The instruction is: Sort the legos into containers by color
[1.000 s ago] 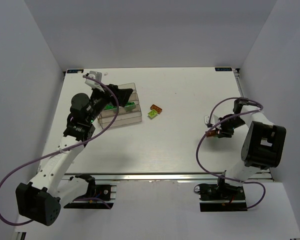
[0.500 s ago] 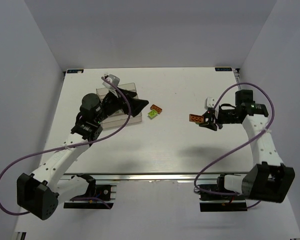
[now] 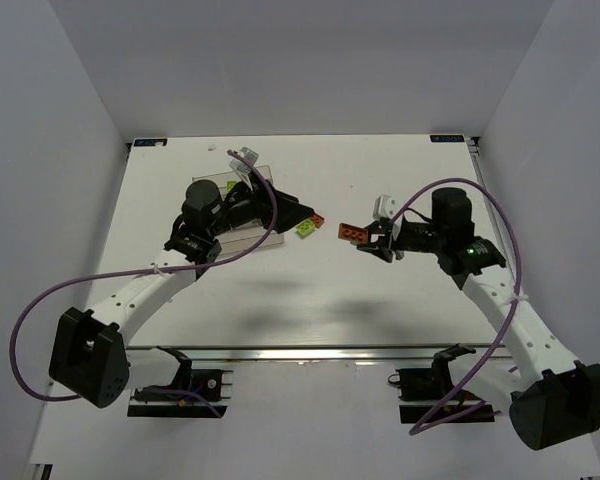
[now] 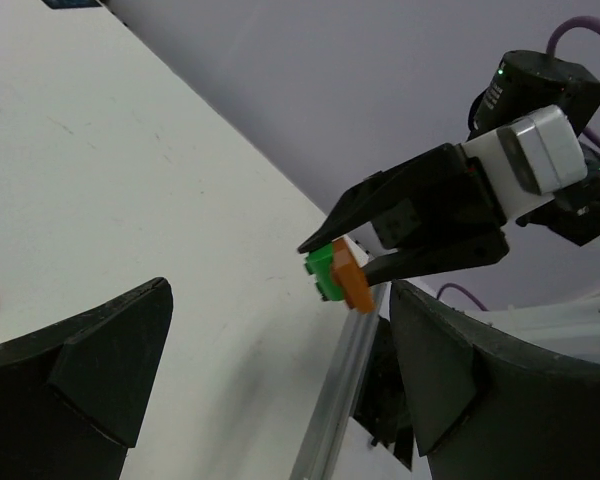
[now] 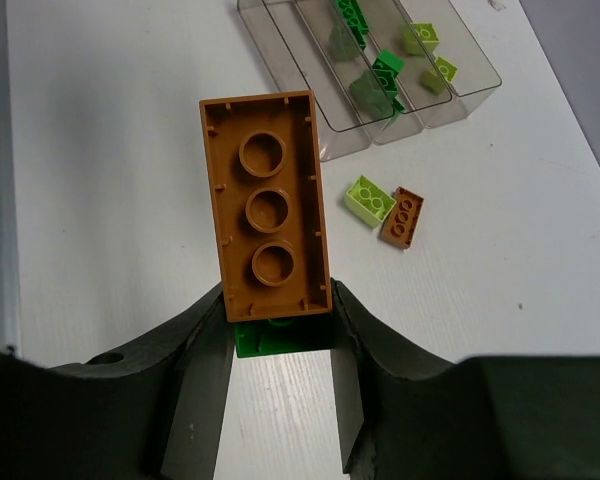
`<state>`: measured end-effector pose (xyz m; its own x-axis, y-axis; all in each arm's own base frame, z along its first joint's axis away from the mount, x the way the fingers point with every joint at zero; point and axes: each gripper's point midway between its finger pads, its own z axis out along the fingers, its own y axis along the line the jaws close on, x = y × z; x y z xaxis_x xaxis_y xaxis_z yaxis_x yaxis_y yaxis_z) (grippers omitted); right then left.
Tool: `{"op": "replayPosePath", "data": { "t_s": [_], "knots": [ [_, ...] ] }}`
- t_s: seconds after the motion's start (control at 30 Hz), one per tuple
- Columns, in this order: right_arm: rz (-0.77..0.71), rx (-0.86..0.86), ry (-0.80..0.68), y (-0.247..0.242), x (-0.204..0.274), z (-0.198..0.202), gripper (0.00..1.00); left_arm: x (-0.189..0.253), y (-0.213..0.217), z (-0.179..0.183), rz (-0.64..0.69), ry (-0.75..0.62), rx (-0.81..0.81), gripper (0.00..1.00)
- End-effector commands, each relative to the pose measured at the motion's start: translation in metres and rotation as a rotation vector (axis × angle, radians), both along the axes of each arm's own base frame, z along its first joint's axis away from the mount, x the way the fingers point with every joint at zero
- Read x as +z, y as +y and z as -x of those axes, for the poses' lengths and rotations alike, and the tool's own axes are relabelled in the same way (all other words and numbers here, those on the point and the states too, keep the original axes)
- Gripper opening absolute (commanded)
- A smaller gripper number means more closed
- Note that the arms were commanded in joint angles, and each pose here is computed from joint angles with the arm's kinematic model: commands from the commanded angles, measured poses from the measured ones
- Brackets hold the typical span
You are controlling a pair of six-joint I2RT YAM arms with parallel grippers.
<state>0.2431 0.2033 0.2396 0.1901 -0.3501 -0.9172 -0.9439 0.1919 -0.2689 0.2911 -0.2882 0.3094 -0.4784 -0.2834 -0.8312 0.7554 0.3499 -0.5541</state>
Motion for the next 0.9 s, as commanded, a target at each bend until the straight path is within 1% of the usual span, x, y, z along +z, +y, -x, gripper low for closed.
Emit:
{"op": "replayPosePath", "data": {
  "t_s": [0.0, 0.03, 0.07, 0.13, 0.17, 0.23, 0.37, 0.6, 0.63, 0.7, 0.87],
  "knots": [
    [0.002, -0.091, -0.060, 0.015, 0.005, -0.022, 0.00, 0.008, -0.009, 0.010, 0.055, 0.036, -0.077, 0.98],
    [0.020, -0.064, -0.075, 0.027, 0.001, -0.017, 0.00, 0.002, -0.012, 0.010, 0.056, 0.069, -0.099, 0.98],
    [0.050, -0.103, -0.097, 0.027, -0.002, -0.024, 0.00, 0.000, -0.014, 0.010, 0.057, 0.087, -0.113, 0.98],
    [0.063, -0.092, -0.144, 0.041, 0.000, -0.021, 0.00, -0.012, -0.020, 0.008, 0.047, 0.150, -0.143, 0.98],
    [0.077, -0.122, -0.162, 0.040, 0.000, -0.026, 0.00, -0.015, -0.021, 0.008, 0.040, 0.167, -0.153, 0.98],
    [0.078, -0.121, -0.193, 0.047, 0.002, -0.024, 0.00, -0.023, -0.023, 0.006, 0.025, 0.204, -0.157, 0.98],
    [0.101, -0.150, -0.241, 0.049, 0.001, -0.028, 0.00, -0.030, -0.026, 0.004, 0.017, 0.226, -0.165, 0.95],
    [0.147, -0.174, -0.271, 0.053, -0.011, -0.032, 0.00, -0.032, -0.030, 0.008, 0.019, 0.245, -0.203, 0.83],
    [0.152, -0.174, -0.273, 0.054, -0.012, -0.032, 0.00, -0.031, -0.031, 0.009, 0.022, 0.251, -0.211, 0.78],
    [0.161, -0.187, -0.274, 0.053, -0.013, -0.035, 0.00, -0.031, -0.032, 0.010, 0.024, 0.256, -0.222, 0.75],
    [0.148, -0.224, -0.307, 0.052, -0.006, -0.041, 0.00, -0.038, -0.033, 0.009, 0.004, 0.279, -0.225, 0.73]
  ]
}}
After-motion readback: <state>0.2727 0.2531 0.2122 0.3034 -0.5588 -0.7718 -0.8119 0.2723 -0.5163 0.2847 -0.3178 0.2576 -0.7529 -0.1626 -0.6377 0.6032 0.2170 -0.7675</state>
